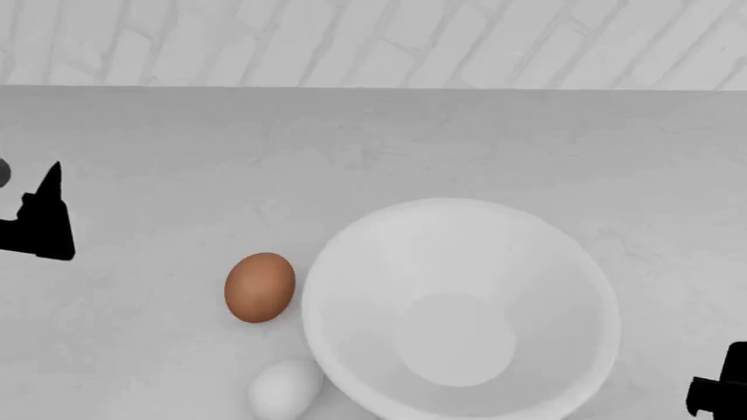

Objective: Place the eggs and milk next to the bowl.

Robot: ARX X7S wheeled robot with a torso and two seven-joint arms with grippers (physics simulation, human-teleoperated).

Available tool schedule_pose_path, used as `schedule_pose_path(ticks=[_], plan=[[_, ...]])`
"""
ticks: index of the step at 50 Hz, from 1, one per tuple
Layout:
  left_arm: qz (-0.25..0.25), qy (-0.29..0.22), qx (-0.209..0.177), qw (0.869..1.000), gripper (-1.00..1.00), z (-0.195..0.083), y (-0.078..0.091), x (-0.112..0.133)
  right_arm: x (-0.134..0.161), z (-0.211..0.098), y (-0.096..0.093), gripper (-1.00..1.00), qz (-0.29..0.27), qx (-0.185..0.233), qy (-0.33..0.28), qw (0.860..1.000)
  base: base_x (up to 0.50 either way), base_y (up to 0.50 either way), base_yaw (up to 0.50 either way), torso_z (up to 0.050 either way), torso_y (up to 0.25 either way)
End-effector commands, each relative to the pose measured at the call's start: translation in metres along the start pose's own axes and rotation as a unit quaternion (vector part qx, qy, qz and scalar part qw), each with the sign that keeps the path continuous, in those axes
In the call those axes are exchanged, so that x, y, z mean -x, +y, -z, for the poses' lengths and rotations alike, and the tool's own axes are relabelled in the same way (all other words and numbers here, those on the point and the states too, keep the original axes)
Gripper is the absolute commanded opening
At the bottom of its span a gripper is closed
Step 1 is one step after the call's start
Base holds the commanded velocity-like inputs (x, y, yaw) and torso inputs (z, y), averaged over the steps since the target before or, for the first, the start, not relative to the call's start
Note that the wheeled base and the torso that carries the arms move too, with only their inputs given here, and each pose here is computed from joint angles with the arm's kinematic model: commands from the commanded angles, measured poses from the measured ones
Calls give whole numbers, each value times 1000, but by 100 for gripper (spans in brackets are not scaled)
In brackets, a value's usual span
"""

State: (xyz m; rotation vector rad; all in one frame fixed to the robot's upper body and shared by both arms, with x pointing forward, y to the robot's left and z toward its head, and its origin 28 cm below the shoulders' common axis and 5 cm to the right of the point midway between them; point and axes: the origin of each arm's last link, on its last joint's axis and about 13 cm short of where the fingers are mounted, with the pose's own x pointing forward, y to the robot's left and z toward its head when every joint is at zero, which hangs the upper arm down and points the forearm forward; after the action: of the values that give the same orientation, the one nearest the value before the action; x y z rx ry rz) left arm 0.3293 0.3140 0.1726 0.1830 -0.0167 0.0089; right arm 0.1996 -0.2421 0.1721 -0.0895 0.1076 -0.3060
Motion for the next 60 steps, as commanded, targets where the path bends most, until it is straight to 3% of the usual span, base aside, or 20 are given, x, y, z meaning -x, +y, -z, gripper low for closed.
schedule_pose_path(ticks=[1, 32, 49, 60], plan=[[17, 11, 23, 1000, 100, 2, -4, 0, 5, -6, -8, -100, -46, 18, -17, 999, 0, 0, 0, 0, 0], [8, 19, 12, 1000, 100, 5, -10, -2, 4, -23, -31, -100, -179, 43, -35, 982, 0, 0, 0, 0, 0], [9, 20, 11, 1000, 100, 8, -12, -3, 4, -23, -27, -100, -281, 54, -39, 957, 0, 0, 0, 0, 0], [11, 20, 12, 1000, 100, 10, -12, -4, 8, -22, -25, -100, -310, 54, -45, 948, 0, 0, 0, 0, 0]])
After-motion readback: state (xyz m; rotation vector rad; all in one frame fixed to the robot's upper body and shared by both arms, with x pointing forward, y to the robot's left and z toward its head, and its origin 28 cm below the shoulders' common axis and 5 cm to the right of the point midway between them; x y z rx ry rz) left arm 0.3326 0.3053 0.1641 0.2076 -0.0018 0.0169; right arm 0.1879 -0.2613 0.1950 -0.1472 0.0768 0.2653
